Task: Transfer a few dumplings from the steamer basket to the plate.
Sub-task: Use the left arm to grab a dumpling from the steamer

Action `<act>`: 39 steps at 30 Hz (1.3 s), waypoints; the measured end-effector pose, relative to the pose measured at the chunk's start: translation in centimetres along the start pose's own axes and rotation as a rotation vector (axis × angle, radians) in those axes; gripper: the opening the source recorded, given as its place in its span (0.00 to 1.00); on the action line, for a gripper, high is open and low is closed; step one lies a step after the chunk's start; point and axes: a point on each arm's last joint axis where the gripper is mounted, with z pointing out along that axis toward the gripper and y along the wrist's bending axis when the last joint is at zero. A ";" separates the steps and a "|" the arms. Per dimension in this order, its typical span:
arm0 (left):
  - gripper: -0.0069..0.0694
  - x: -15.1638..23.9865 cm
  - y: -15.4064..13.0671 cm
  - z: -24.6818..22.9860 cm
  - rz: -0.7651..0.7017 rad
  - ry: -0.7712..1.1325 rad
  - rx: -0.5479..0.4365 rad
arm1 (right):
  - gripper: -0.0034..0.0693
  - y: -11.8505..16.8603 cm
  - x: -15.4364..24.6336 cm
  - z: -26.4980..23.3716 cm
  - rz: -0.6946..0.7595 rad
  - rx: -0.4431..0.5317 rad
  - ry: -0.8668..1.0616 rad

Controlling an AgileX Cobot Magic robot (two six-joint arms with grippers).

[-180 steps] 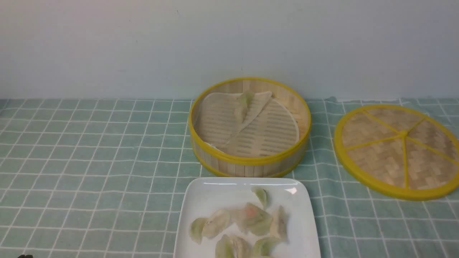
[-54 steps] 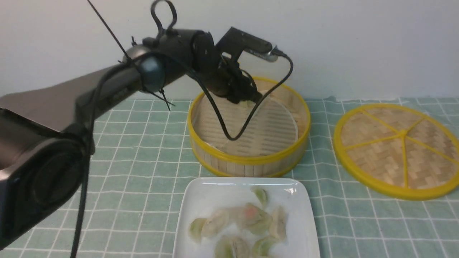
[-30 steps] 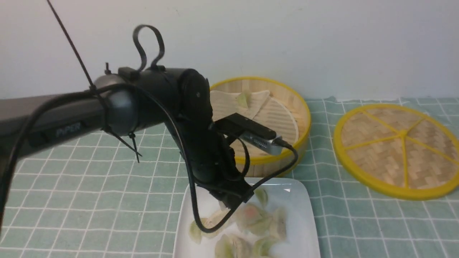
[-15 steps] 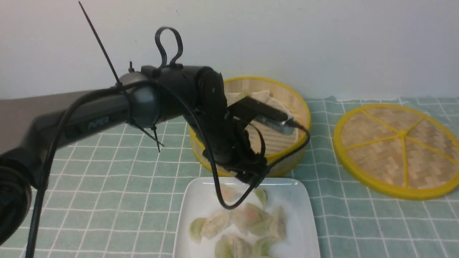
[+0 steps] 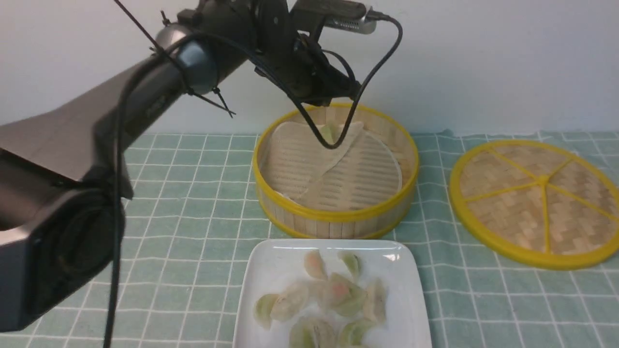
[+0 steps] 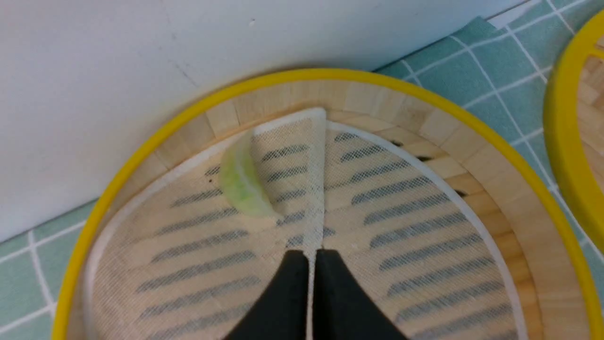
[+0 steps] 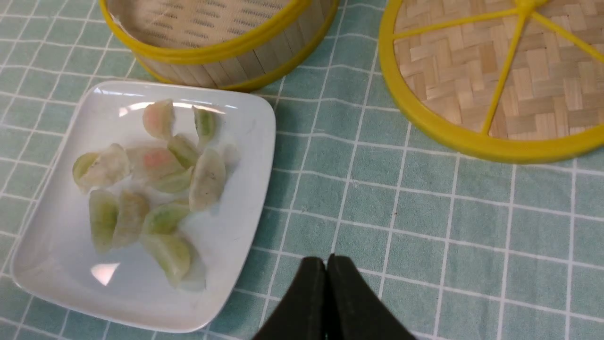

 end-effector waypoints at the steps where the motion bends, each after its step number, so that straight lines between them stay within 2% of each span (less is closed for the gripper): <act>1: 0.08 0.2 0.1 1.4 0.000 0.000 0.003 | 0.03 0.0 0.0 0.0 -0.003 0.004 -0.004; 8: 0.13 2.5 1.4 6.4 0.008 0.071 -0.022 | 0.03 -0.2 -0.1 0.0 -0.012 0.019 -0.006; 12: 0.23 2.9 2.2 7.7 0.035 0.035 -0.041 | 0.03 -0.2 -0.1 0.0 -0.013 0.022 -0.005; 14: 0.32 2.9 2.5 7.9 0.074 0.024 -0.046 | 0.03 -0.2 -0.1 0.0 -0.014 0.023 -0.005; 18: 0.43 2.7 2.8 7.9 0.135 0.000 -0.052 | 0.03 -0.2 -0.1 0.0 -0.014 0.023 -0.005; 20: 0.52 2.5 3.2 7.8 0.187 -0.018 -0.059 | 0.03 -0.2 -0.1 0.0 -0.014 0.023 -0.005; 25: 0.57 2.4 3.6 7.8 0.220 -0.024 -0.061 | 0.03 -0.2 0.0 0.0 -0.014 0.023 -0.004; 29: 0.57 2.7 4.0 7.9 0.148 -0.008 -0.040 | 0.03 -0.2 0.0 0.0 -0.011 0.022 0.004; 32: 0.57 3.0 5.1 7.5 -0.020 0.030 0.023 | 0.03 -0.2 0.1 0.0 0.005 0.021 0.015; 33: 0.57 3.0 5.3 7.5 -0.033 0.034 0.027 | 0.03 -0.2 0.1 0.0 0.005 0.021 0.016; 35: 0.57 2.7 6.9 6.8 -0.177 0.016 0.107 | 0.03 -0.2 0.2 0.0 0.008 0.020 0.020; 36: 0.57 2.7 7.2 6.7 -0.188 0.011 0.111 | 0.03 -0.2 0.2 0.0 0.008 0.020 0.021; 39: 0.57 2.1 8.9 6.0 -0.277 -0.058 0.222 | 0.03 -0.1 0.2 0.0 0.015 0.008 0.023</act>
